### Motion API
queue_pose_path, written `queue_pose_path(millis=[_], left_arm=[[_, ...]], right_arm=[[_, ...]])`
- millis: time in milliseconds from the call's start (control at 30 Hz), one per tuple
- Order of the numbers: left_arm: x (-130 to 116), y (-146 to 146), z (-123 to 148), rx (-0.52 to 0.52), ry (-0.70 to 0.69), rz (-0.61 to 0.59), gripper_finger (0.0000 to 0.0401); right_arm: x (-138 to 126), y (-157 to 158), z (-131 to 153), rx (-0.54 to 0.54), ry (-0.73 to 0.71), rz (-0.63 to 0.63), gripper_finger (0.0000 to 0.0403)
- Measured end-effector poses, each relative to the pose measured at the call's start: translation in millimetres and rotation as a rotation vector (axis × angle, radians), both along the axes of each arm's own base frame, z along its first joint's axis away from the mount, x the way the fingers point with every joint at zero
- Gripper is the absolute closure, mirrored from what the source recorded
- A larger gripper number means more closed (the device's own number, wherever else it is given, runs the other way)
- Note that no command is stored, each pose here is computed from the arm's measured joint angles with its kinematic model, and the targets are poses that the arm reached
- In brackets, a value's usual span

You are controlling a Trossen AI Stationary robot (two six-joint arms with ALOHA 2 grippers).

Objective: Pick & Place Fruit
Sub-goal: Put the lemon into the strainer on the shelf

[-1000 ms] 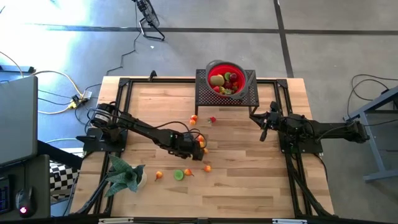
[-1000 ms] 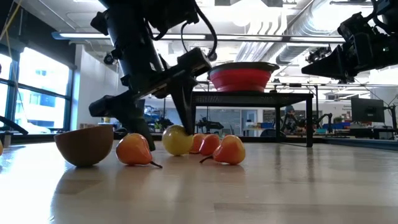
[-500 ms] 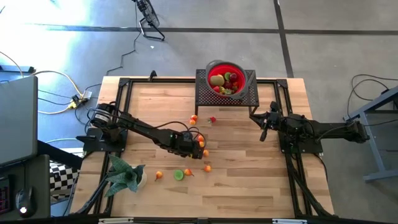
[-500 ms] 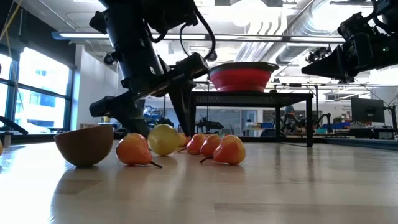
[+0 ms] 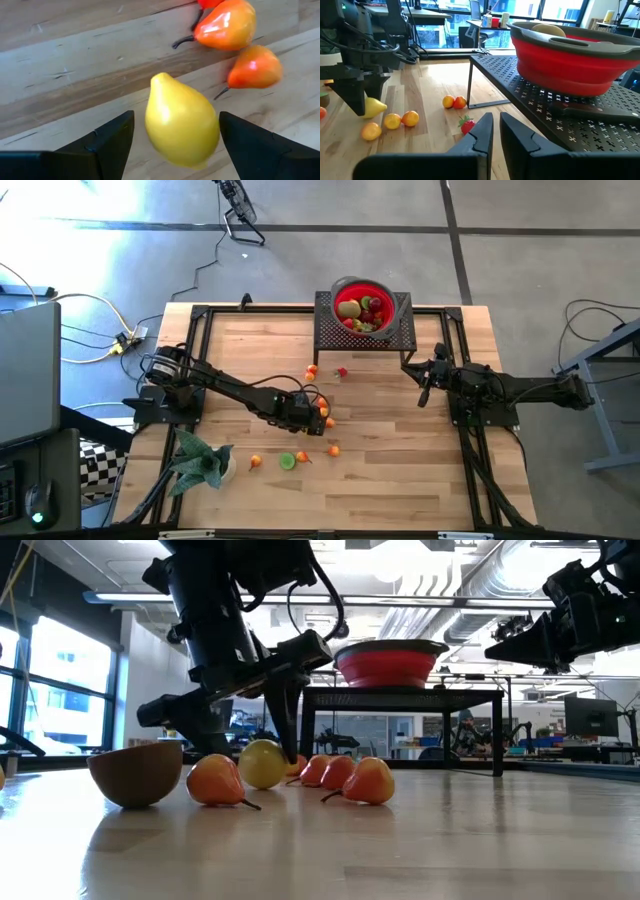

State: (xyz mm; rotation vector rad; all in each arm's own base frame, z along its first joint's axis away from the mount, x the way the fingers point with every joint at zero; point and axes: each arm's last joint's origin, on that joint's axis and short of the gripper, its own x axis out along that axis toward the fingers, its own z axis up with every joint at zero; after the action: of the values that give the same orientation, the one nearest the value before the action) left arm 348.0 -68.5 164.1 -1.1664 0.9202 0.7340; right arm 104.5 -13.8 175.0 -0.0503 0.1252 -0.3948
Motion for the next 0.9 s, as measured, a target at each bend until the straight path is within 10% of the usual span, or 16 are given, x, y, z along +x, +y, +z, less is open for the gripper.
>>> queue_pose_path(millis=[900], left_arm=[[0.6, 0.4, 0.3, 0.015, -0.009, 0.008, 0.0179]], right_arm=[[0.0, 0.0, 0.0, 0.0, 0.0, 0.0, 0.0377]])
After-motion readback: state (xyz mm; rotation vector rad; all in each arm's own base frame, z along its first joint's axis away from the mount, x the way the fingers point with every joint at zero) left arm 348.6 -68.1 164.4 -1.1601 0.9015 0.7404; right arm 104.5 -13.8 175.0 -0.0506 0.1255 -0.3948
